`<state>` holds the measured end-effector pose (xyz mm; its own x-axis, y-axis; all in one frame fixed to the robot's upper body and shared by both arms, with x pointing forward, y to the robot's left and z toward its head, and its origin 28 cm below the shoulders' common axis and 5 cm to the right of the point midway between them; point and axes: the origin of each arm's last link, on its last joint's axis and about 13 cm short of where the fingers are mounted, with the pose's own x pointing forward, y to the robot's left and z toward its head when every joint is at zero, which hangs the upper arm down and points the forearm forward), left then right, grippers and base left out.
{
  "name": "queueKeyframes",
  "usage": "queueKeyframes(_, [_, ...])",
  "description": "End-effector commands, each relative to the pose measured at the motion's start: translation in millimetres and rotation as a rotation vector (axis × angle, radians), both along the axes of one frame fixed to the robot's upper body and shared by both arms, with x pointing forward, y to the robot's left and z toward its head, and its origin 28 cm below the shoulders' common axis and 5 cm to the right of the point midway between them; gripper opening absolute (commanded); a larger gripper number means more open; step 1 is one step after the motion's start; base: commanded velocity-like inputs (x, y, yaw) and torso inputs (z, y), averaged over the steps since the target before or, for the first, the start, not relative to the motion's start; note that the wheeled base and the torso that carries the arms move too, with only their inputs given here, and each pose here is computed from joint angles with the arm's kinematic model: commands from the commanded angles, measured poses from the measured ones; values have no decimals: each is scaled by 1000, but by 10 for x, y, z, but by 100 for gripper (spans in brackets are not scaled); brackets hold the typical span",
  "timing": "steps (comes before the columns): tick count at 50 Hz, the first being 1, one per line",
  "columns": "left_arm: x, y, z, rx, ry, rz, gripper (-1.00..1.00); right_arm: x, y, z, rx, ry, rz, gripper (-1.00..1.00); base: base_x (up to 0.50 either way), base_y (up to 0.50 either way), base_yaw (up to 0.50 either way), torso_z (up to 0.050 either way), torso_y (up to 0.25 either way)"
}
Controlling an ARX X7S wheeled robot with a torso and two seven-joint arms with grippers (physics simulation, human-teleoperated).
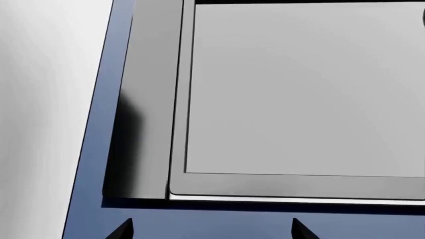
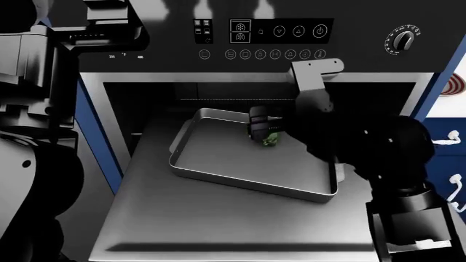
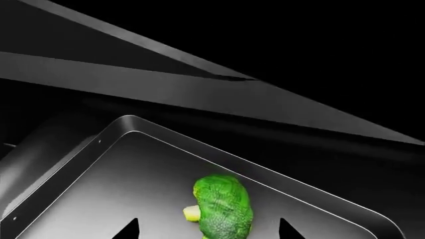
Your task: Pick the broccoli from the top rack in the oven and place it on the plate on the counter.
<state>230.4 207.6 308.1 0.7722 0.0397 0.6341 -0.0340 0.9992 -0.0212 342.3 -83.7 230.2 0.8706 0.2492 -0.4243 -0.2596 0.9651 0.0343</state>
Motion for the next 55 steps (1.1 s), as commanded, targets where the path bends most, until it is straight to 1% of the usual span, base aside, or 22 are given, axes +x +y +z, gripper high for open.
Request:
queueKeyframes(1, [-5,-2,2,0,-1,-1,100,101,-17,-16,-16,7,-15,100,0,0,0,0,0])
queueKeyframes(8, [-4,-12,1,2,0,-6,100,168,-9,-34,-25,-3,-19,100,0,0,0,0,0])
queueKeyframes(22, [-13,-21,-3,3,1,-7,100,261,6,-160,-42,22,-19,100,0,0,0,0,0])
queueKeyframes(38, [-17,-38,-28,5,6,-14,100,276,28,-193,-25,14,0,100,0,0,0,0,0])
queueKeyframes(55, [-15,-37,-39,4,9,-12,100,270,21,-264,-38,35,2,100,0,0,0,0,0])
